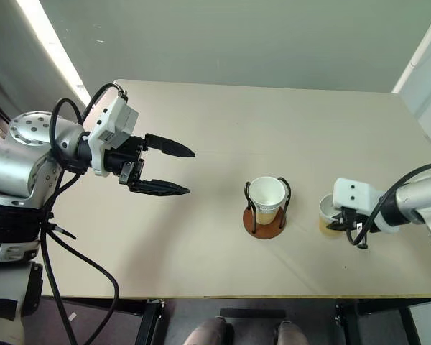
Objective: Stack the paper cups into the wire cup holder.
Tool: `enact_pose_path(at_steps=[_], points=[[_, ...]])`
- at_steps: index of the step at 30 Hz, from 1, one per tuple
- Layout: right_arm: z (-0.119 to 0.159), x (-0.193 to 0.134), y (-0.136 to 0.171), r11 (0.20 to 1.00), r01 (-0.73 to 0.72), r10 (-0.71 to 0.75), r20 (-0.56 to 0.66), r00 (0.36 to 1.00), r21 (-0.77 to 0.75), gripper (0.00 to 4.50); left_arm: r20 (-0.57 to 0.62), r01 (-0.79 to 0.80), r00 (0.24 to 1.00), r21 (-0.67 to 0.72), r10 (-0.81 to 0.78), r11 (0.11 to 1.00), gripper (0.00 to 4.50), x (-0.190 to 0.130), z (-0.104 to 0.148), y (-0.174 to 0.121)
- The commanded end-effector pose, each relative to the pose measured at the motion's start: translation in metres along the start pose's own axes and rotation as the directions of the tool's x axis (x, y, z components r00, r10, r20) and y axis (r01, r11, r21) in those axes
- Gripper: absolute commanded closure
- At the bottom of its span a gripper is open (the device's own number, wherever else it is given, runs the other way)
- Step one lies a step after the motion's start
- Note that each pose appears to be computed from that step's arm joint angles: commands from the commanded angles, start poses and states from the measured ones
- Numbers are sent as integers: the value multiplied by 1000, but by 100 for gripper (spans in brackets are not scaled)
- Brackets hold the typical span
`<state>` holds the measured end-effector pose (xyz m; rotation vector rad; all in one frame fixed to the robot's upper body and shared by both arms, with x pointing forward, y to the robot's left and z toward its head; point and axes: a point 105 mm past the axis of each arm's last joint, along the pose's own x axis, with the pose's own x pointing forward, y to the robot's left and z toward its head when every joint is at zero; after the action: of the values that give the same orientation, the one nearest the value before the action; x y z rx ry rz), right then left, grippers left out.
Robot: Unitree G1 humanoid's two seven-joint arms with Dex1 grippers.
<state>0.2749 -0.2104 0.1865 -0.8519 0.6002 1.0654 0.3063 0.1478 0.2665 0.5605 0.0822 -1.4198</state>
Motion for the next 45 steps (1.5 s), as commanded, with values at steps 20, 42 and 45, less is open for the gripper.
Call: enact_pose_path(at_steps=[20,42,45], points=[[163,-20,-8,871,12,115,227,967,-492,448,16,37,999,26,-38,999,21,2,3,-12],[138,29,4,845,-107,188,104,977,-524,448,37,15,999,45,-17,999,21,-4,15,-12],[147,33,2,842,-93,189,129,974,-531,409,37,12,999,42,-13,999,21,-4,15,-12]])
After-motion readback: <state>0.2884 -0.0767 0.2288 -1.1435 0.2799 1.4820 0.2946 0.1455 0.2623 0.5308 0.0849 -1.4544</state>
